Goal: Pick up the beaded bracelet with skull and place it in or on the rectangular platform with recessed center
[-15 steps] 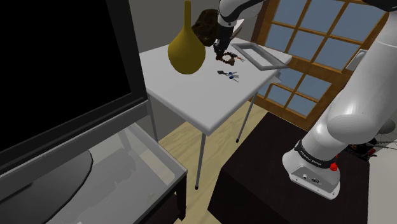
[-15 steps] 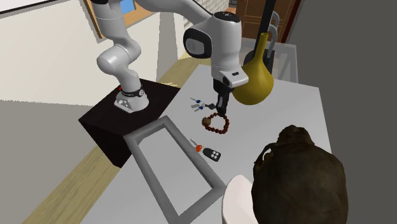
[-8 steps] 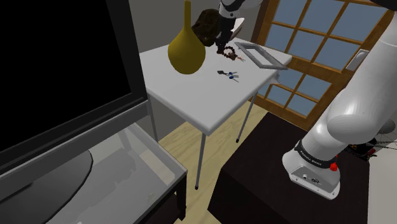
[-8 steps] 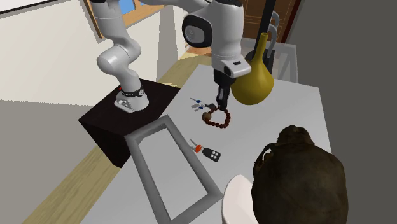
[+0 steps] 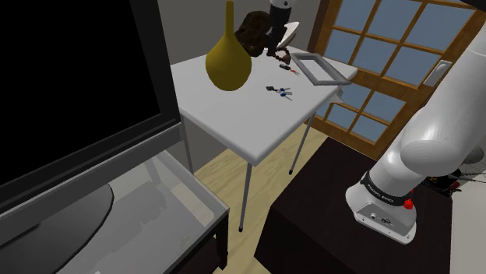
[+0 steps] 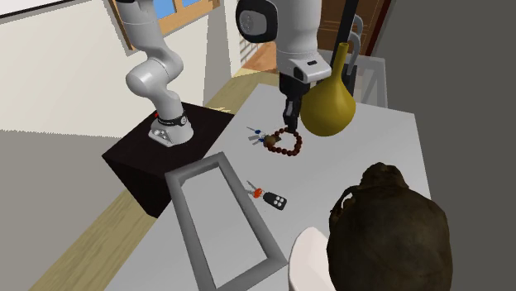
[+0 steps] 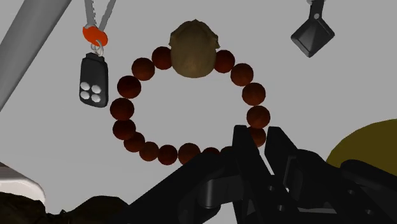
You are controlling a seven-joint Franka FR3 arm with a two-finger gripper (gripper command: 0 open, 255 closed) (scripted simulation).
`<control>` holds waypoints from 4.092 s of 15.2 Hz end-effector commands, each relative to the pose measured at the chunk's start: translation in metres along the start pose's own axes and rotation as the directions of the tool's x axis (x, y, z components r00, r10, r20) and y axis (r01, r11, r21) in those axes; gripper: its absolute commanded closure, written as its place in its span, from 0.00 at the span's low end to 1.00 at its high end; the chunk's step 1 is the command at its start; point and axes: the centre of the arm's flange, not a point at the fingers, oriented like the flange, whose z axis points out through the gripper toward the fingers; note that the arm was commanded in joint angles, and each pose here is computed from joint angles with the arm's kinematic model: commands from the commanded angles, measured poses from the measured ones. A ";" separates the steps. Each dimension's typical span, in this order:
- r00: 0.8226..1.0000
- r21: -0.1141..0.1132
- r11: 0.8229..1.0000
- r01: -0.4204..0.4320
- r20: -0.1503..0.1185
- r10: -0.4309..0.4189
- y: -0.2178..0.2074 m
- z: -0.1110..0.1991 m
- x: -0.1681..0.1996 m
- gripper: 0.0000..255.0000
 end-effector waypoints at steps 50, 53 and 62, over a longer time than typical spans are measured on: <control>1.000 0.000 1.000 0.000 0.000 0.000 0.250 -0.035 -0.118 1.00; 1.000 0.000 1.000 0.000 0.000 0.000 0.249 -0.019 -0.119 1.00; 1.000 0.000 1.000 0.000 0.000 0.000 0.248 -0.013 -0.120 0.00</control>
